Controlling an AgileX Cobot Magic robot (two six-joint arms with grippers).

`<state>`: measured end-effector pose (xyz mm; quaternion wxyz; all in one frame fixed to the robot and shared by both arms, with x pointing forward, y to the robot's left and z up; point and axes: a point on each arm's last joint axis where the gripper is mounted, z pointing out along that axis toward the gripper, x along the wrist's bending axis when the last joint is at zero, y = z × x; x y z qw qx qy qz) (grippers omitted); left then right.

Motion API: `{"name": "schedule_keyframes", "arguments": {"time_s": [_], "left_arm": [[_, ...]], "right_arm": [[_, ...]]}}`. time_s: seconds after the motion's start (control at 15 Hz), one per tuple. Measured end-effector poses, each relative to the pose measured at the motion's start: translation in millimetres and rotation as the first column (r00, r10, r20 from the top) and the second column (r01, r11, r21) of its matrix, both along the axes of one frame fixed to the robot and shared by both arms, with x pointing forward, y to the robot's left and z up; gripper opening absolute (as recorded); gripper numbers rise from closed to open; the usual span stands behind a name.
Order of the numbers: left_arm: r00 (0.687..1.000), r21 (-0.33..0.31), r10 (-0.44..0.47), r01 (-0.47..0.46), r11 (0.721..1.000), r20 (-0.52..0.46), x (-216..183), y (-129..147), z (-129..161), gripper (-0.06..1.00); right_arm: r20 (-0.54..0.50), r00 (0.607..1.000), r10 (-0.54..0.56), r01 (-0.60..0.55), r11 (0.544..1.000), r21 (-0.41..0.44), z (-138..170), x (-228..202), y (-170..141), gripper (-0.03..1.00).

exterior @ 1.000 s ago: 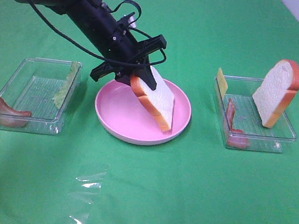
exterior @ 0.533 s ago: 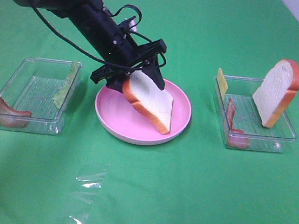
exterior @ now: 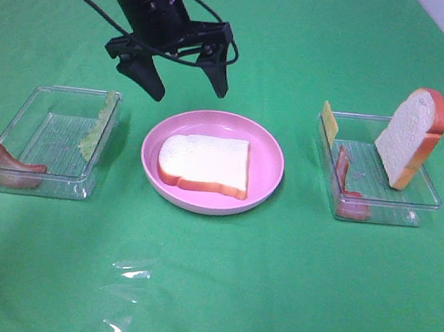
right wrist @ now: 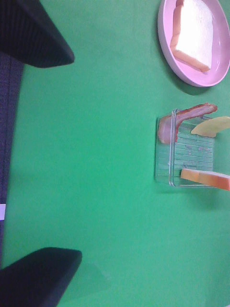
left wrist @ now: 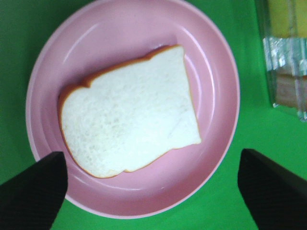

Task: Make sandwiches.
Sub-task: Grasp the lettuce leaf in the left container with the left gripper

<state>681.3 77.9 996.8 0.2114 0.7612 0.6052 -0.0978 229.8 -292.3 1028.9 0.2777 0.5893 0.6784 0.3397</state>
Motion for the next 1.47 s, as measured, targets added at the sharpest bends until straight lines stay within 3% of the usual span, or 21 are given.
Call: {"name": "schedule_keyframes", "arguments": {"time_s": [0.33, 0.47, 0.6, 0.73, 1.07, 1.27, 1.47], "left_arm": [[0.995, 0.004, 0.018, -0.018, 1.0, 0.102, -10.4, 8.4, 49.5, 0.88], [0.982, 0.092, 0.025, -0.043, 0.995, 0.186, -32.7, 28.9, 85.7, 0.88], [0.977, 0.183, 0.054, -0.093, 0.979, 0.208, -50.6, 46.8, 96.3, 0.88], [0.977, 0.266, 0.089, -0.14, 0.954, 0.195, -57.4, 57.9, 88.9, 0.88], [0.978, 0.302, 0.151, -0.189, 0.934, 0.144, -49.9, 57.3, 65.7, 0.88], [0.981, 0.378, 0.172, -0.194, 0.905, 0.093, -36.2, 55.9, 27.4, 0.88], [0.979, 0.409, 0.193, -0.203, 0.89, 0.066, -29.9, 58.6, 9.4, 0.88]], "right_arm": [[0.0, 1.0, 0.0, 0.0, 1.0, 0.0, 0.0, 0.0, 0.0, 0.98], [0.0, 1.0, 0.0, 0.0, 1.0, 0.0, 0.0, 0.0, 0.0, 0.98], [0.0, 1.0, 0.0, 0.0, 1.0, 0.0, 0.0, 0.0, 0.0, 0.98], [0.0, 1.0, 0.0, 0.0, 1.0, 0.0, 0.0, 0.0, 0.0, 0.98], [0.0, 1.0, 0.0, 0.0, 1.0, 0.0, 0.0, 0.0, 0.0, 0.98], [0.0, 1.0, 0.0, 0.0, 1.0, 0.0, 0.0, 0.0, 0.0, 0.98], [0.0, 1.0, 0.0, 0.0, 1.0, 0.0, 0.0, 0.0, 0.0, 0.98]]}}
